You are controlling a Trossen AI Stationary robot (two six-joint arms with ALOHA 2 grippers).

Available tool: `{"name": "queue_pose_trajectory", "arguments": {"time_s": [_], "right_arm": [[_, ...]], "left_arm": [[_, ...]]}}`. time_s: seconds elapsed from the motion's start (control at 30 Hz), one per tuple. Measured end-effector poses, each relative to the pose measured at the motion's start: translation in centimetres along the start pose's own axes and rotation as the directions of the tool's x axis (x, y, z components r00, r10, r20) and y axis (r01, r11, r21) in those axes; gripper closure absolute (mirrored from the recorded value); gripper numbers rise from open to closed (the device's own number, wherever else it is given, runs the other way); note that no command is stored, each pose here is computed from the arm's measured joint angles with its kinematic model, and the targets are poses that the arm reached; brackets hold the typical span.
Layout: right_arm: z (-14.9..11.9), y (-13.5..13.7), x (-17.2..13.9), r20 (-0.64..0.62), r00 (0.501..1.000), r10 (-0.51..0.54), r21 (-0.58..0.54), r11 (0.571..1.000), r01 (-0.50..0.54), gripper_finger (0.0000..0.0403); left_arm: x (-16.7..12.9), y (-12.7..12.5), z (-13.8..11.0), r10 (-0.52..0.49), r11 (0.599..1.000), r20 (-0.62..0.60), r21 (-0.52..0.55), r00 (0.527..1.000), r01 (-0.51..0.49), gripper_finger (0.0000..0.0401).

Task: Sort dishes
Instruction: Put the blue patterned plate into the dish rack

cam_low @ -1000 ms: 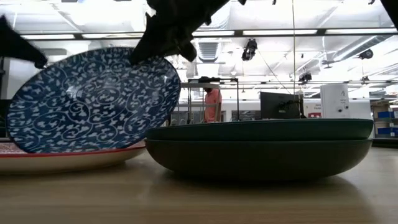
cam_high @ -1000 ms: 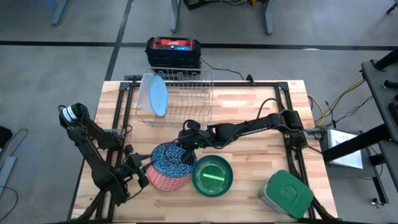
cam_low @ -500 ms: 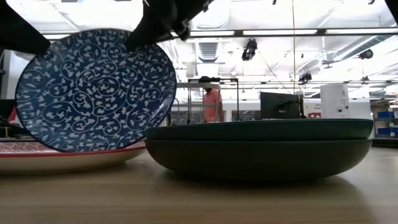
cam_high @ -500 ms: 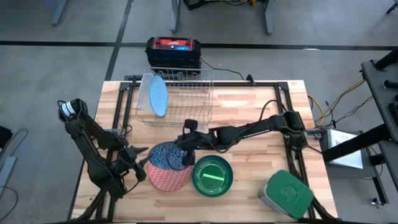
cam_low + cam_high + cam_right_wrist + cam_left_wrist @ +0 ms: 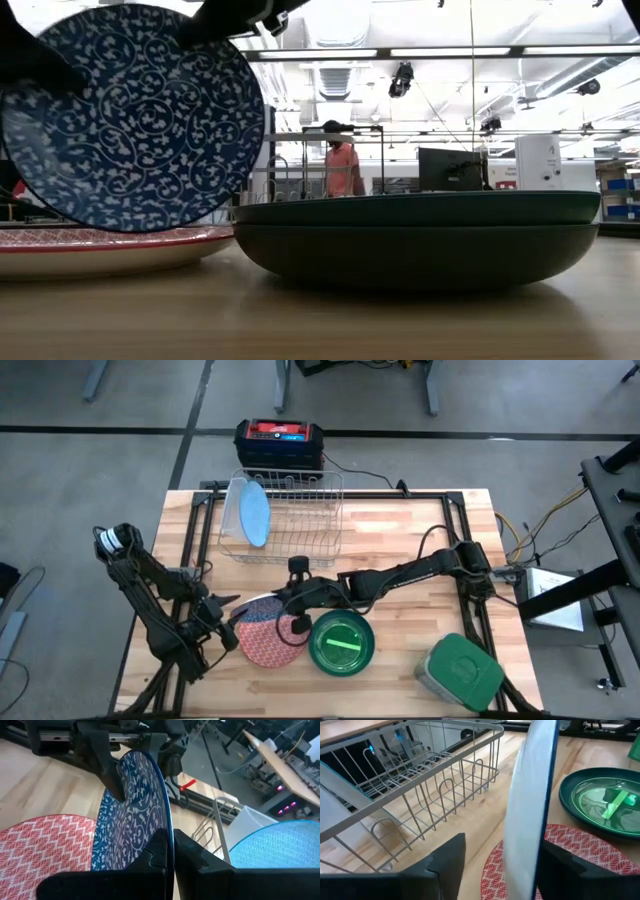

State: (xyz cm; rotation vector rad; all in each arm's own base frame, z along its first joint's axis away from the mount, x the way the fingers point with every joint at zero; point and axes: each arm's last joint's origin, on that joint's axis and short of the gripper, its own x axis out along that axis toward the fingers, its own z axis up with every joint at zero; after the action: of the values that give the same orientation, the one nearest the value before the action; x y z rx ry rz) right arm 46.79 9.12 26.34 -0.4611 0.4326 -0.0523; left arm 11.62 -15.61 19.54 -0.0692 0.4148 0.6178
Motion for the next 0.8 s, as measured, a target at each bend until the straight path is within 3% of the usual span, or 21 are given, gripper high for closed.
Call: {"name": "queue_pose_trajectory", "arguments": {"time_s": [0.13, 0.37, 0.6, 0.8], "right_arm": [[-0.1, 0.0, 0.0, -0.007, 1.0, 0.003, 0.015, 1.0, -0.002, 0.0401], [-0.1, 0.0, 0.0, -0.007, 1.0, 0.004, 0.032, 0.999, -0.004, 0.04], [-0.2, 0.1, -0.1, -0.032, 0.999, 0.016, 0.136, 0.991, -0.011, 0.0385], [-0.8, 0.3, -0.2, -0.092, 0.994, 0.064, 0.236, 0.971, -0.041, 0.0315]], "left_arm": [[0.1, -0.2, -0.3, 0.004, 1.0, 0.004, 0.01, 1.0, -0.004, 0.0258], [0.1, -0.3, -0.4, -0.002, 1.0, 0.023, 0.013, 1.0, 0.001, 0.0387], [-0.3, -0.9, 0.5, -0.02, 0.998, 0.041, 0.068, 0.999, 0.017, 0.0395], [-0.7, -1.6, 1.6, -0.054, 0.989, 0.15, 0.144, 0.987, 0.033, 0.0397]]}}
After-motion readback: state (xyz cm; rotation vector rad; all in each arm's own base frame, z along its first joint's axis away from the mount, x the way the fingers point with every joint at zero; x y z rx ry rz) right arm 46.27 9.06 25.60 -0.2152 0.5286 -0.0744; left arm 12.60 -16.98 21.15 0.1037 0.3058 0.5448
